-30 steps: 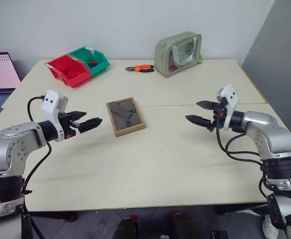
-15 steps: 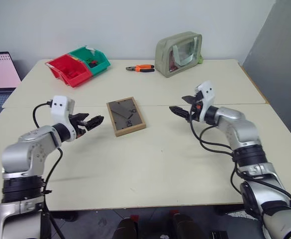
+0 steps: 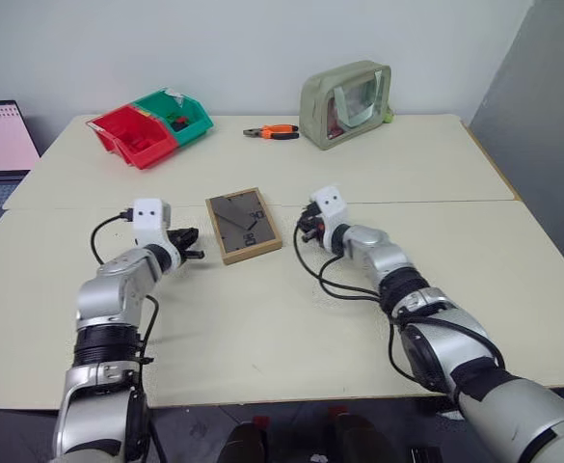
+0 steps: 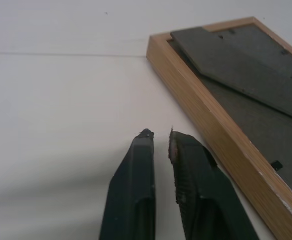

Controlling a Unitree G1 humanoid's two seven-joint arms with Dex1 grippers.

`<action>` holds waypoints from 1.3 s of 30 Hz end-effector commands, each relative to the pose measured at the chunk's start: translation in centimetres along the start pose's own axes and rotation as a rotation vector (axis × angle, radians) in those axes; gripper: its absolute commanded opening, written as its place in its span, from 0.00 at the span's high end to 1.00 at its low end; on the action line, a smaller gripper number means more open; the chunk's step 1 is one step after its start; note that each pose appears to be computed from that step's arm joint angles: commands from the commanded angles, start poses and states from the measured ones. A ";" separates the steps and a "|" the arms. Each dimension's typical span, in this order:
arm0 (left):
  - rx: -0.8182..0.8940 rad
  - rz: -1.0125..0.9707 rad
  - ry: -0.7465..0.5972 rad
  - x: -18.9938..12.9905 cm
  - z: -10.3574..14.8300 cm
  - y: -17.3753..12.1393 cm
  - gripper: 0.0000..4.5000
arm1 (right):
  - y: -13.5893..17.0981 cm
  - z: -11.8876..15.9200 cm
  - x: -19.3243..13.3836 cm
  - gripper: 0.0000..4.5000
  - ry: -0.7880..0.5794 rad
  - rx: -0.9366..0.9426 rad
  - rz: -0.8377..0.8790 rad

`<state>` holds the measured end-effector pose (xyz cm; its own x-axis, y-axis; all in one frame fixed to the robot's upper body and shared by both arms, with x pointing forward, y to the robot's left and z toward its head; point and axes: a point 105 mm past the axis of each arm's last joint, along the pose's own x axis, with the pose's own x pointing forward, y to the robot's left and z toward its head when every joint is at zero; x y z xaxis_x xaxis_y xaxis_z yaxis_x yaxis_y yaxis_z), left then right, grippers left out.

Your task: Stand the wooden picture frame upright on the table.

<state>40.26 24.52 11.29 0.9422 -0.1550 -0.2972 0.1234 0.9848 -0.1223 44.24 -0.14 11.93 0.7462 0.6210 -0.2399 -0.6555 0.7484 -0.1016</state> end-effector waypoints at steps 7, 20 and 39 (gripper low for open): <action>0.062 -0.148 0.085 1.6 -1.6 -4.4 1.00 | 3.6 1.1 1.2 0.99 -0.025 -0.022 0.109; 0.209 -0.297 0.205 -1.4 -4.3 -8.8 1.00 | 6.9 -0.4 -0.8 0.99 -0.021 -0.117 0.372; 0.338 -0.455 0.377 -8.5 -7.3 -11.0 1.00 | 6.4 -4.4 -12.4 0.99 0.182 -0.170 0.474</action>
<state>29.80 14.44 8.96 0.6595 -0.4984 -0.5627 0.6064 0.7952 0.0065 30.86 -3.52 8.88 0.3480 0.8112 -0.4699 -0.9318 0.3546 -0.0780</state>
